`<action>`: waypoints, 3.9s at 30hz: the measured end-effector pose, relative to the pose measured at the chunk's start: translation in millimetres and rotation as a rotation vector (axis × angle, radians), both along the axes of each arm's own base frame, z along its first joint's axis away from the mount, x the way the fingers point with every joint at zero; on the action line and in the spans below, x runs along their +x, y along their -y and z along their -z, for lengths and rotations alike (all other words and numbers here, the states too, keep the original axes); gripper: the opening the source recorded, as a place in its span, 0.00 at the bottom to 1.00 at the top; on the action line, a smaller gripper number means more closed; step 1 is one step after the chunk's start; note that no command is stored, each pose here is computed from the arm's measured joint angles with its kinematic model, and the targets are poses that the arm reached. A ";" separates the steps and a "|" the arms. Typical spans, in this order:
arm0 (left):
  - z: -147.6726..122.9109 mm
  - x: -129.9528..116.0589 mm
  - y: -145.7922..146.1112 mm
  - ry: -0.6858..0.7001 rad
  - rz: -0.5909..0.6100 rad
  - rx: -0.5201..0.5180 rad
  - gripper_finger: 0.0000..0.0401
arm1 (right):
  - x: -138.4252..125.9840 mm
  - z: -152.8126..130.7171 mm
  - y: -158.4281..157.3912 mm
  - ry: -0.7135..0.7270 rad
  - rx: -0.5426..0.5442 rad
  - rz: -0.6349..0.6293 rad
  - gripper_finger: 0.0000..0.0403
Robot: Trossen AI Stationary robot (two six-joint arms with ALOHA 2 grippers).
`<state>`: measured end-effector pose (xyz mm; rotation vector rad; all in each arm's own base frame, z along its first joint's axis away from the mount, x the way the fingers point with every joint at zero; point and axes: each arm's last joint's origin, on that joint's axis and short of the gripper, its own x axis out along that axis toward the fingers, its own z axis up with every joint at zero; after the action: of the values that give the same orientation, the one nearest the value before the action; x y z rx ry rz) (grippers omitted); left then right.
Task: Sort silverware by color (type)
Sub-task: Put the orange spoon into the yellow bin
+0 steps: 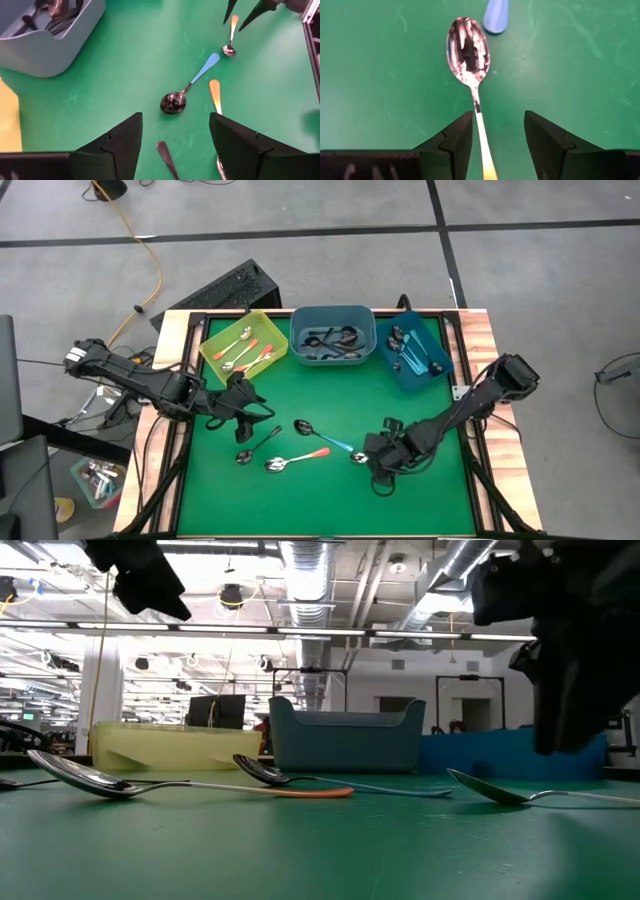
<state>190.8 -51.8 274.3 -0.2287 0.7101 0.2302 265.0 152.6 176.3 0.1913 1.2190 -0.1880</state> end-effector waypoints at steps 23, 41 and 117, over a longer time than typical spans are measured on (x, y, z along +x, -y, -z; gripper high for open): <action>-0.3 0.9 -6.5 0.015 -0.088 0.032 0.54 | -5.4 34.5 2.2 0.053 0.008 -0.056 0.46; -0.1 1.4 -9.3 0.008 -0.082 0.057 0.54 | 9.6 48.2 -3.6 -0.087 -0.085 -0.088 0.15; -55.2 -118.5 -51.8 0.633 -0.354 0.103 0.54 | 159.1 -115.9 167.3 0.868 -0.291 0.254 0.00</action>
<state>72.4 0.0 329.5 -0.3084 0.0245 0.5032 424.1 -14.7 292.2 0.1467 0.2943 -0.4459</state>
